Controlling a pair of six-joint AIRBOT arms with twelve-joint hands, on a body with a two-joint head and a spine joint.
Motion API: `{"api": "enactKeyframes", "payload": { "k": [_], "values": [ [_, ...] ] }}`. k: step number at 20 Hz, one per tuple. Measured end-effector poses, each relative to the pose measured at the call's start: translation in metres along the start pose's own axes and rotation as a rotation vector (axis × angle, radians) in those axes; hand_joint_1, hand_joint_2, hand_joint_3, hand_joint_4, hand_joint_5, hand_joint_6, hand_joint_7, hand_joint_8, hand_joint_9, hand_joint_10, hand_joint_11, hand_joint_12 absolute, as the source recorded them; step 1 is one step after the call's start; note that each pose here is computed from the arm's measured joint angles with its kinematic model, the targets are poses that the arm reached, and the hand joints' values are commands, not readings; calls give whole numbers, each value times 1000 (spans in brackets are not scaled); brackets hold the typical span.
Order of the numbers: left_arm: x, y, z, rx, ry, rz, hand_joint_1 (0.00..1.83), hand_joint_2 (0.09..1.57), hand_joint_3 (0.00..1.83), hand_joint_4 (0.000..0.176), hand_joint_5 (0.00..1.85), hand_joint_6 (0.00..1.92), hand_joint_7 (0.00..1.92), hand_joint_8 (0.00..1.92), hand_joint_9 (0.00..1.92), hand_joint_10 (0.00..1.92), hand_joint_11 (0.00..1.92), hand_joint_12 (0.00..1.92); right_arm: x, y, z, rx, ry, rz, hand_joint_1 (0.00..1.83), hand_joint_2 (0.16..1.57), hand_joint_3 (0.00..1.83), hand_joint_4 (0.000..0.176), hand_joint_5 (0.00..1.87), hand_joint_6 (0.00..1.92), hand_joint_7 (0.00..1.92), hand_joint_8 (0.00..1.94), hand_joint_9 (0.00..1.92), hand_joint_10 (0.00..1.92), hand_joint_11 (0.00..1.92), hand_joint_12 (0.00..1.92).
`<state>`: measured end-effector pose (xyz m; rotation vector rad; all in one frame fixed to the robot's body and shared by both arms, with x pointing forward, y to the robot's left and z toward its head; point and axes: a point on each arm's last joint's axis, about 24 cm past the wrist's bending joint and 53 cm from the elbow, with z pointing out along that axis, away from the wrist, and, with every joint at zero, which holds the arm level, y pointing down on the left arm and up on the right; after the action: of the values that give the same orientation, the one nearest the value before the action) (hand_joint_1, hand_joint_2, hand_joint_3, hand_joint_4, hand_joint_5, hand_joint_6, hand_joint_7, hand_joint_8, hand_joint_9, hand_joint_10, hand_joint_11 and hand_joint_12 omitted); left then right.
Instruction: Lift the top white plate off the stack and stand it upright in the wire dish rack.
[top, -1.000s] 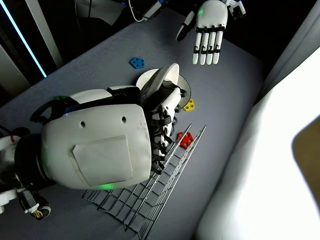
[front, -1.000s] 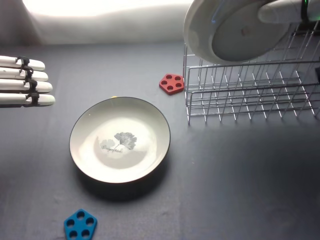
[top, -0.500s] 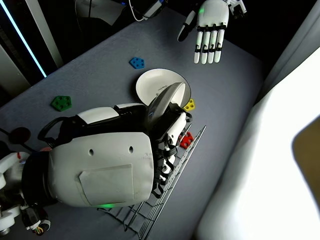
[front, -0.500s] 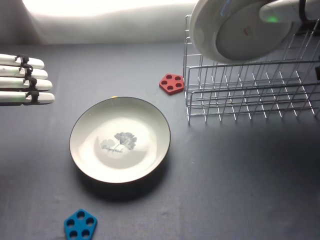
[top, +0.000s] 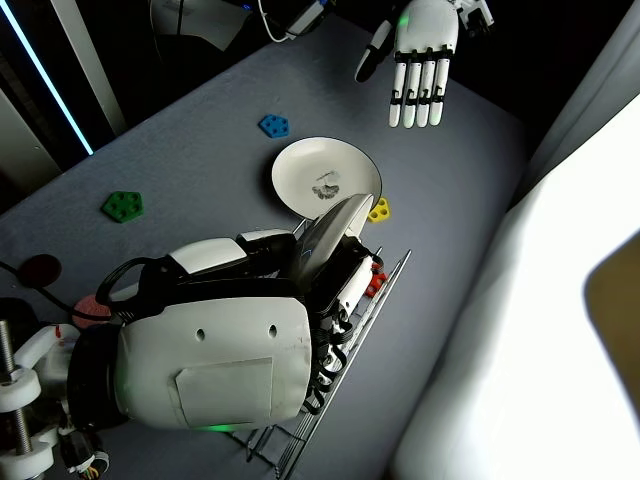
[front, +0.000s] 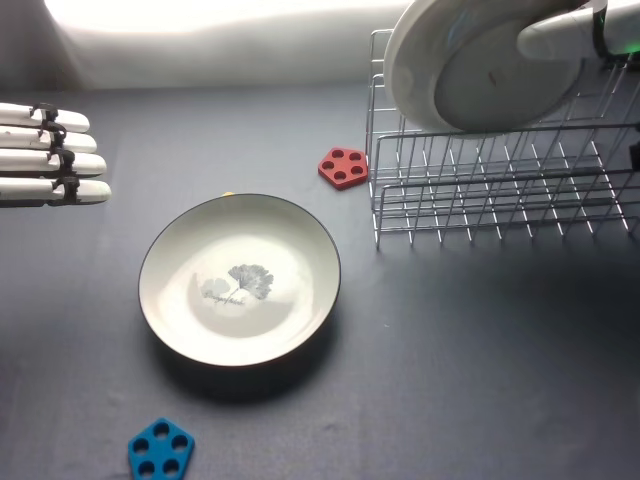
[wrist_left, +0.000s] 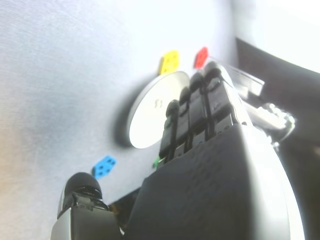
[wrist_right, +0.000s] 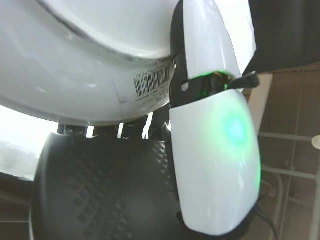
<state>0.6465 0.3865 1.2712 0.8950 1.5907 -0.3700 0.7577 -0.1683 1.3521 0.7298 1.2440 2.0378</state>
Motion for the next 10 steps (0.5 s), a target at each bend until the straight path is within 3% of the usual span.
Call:
{"api": "enactKeyframes", "payload": {
  "k": [2,5,7,10],
  "values": [
    [2,5,-1,-24,9,-23,89,978,1,0,81,6,83,6,91,3,94,18,-2,-5,-1,12,-6,2,1496,1041,0,0,976,931,1152,395,1156,671,1038,1315],
    [4,12,-2,-52,18,-48,86,980,1,0,80,2,85,3,91,1,89,15,-5,-8,-3,17,-13,7,1498,1045,0,0,947,973,1122,485,1166,650,1020,1304],
    [4,12,-2,-53,21,-24,93,978,0,0,101,9,103,8,107,7,119,28,-6,-9,-2,17,-17,9,1499,1043,0,0,955,966,1121,493,1170,640,1020,1298],
    [4,2,-5,-12,35,31,94,979,0,0,85,3,100,6,97,6,99,18,-9,-10,-4,19,-25,16,1497,1049,1,0,941,991,1107,524,1141,683,1008,1315]
  ]
}}
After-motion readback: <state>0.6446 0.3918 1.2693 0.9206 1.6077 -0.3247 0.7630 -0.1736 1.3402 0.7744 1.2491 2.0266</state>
